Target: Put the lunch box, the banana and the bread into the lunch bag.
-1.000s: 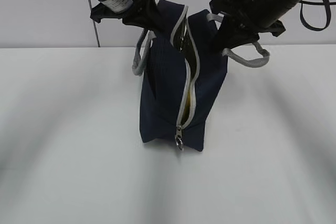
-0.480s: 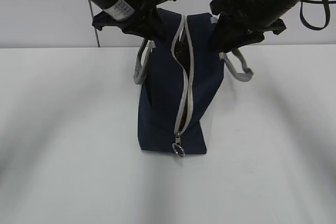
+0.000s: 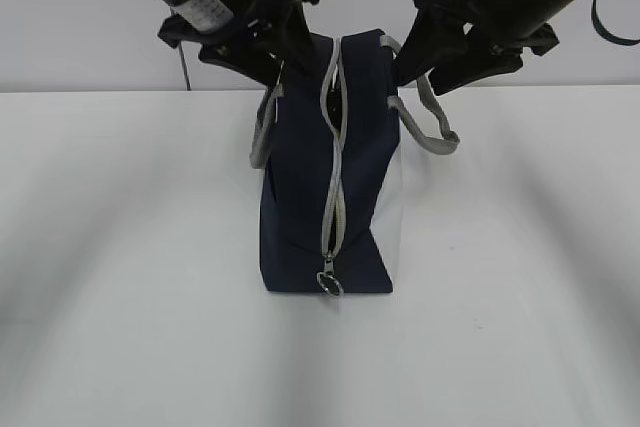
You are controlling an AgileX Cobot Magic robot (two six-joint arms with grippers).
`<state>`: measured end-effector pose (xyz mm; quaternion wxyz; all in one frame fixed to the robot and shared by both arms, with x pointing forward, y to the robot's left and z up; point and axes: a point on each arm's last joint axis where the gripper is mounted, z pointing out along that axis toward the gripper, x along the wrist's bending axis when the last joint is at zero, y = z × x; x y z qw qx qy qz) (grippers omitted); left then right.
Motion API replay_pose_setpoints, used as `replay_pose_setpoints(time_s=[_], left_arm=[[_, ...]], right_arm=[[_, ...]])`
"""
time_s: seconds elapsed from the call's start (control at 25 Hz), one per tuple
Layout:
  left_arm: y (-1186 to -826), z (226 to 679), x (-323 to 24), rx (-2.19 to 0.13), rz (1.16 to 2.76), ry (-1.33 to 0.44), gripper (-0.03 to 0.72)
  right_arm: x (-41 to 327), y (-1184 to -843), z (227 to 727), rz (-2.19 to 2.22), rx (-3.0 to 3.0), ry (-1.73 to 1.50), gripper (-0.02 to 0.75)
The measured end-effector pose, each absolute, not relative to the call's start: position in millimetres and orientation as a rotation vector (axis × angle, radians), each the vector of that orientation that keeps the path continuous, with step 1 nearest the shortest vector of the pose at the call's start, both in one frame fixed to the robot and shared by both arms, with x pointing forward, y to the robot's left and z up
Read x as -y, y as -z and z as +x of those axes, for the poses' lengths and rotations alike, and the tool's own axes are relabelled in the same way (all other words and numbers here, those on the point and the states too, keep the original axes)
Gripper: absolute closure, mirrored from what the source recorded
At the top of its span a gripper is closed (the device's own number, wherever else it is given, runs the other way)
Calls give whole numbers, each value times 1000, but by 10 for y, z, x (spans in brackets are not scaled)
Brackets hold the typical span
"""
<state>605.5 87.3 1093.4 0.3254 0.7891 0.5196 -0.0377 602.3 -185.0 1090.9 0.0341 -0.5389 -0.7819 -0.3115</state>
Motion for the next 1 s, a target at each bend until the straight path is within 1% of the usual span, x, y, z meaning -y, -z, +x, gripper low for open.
replay_pose_setpoints(time_s=[0.12, 0.2, 0.32, 0.4, 0.56, 0.76, 1.0], left_arm=[[-11171, 5947, -933, -1309, 2059, 34, 310], [-11293, 5853, -986, -1286, 2054, 5, 312], [-11335, 5707, -1069, -1267, 2065, -24, 316], [-11295, 5599, -1128, -1270, 2071, -32, 317], [-11213, 5363, -1256, -1278, 2069, -50, 317], [-11179, 5076, -1404, -1242, 2085, -83, 317], [-11176, 4912, -1485, -1229, 2087, -94, 317]], right_arm=[[1876, -10969, 5834, -1625, 2428, 1017, 346], [1888, -10936, 5679, -1580, 2443, 1064, 348], [1885, -10867, 5415, -1474, 2448, 1161, 348], [1874, -10817, 5244, -1384, 2446, 1230, 348], [1857, -10581, 4989, -1206, 2460, 1299, 349], [1854, -10210, 4768, -1015, 2493, 1304, 351], [1871, -9937, 4607, -749, 2623, 1323, 351]])
